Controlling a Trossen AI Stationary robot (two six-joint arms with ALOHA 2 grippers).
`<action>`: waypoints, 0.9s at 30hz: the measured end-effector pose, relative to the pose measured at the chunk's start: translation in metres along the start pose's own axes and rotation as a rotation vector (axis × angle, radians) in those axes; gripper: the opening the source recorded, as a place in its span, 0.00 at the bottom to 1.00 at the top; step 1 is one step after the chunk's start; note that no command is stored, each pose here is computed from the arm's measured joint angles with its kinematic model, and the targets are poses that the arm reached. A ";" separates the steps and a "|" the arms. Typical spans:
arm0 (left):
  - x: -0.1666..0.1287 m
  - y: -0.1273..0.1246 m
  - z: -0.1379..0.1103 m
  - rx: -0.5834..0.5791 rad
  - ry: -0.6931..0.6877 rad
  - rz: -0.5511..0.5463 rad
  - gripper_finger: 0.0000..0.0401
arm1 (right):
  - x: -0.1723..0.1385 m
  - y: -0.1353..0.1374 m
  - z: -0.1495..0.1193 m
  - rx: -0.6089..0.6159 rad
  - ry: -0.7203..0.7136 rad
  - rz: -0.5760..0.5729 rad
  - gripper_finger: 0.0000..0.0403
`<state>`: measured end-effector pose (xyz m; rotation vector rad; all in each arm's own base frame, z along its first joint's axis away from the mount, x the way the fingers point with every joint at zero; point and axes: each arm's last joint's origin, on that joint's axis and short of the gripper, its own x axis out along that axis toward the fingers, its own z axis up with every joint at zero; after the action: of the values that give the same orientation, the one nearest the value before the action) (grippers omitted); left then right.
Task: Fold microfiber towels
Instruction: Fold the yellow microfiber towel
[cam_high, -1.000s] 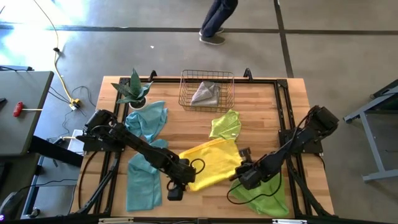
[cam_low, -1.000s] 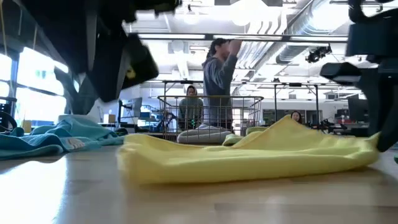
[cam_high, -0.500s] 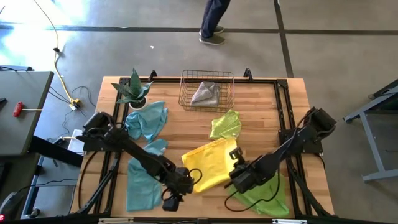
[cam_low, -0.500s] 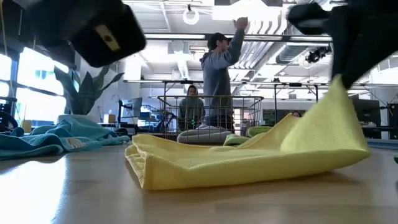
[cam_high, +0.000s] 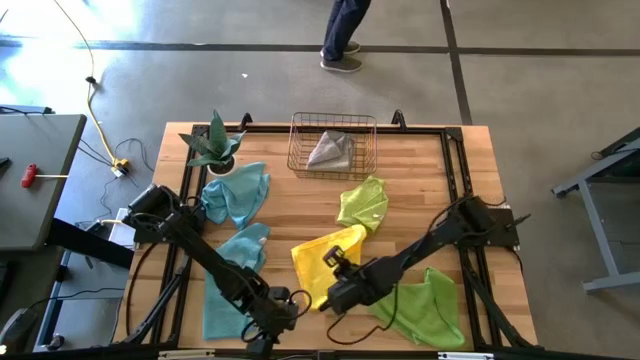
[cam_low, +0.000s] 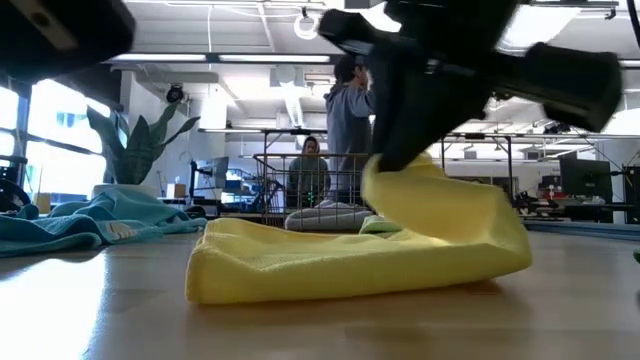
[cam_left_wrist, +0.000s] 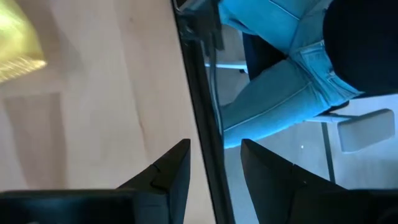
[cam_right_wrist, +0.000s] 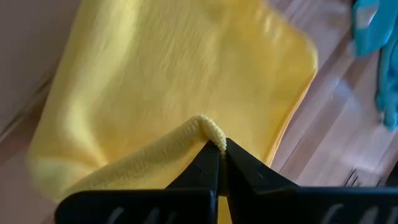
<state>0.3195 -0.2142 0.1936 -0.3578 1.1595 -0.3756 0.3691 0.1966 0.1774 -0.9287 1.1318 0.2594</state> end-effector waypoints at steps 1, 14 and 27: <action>0.001 -0.002 -0.002 0.002 0.002 -0.002 0.33 | 0.002 -0.003 0.005 -0.007 -0.009 -0.004 0.00; 0.005 -0.022 -0.017 -0.016 -0.005 0.013 0.33 | 0.011 -0.008 0.042 -0.049 -0.226 0.027 0.00; 0.006 -0.028 -0.019 -0.025 -0.025 0.013 0.33 | 0.005 -0.001 0.059 -0.070 -0.352 -0.055 0.00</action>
<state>0.3008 -0.2432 0.1946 -0.3756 1.1419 -0.3446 0.4109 0.2385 0.1808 -0.9317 0.7762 0.4029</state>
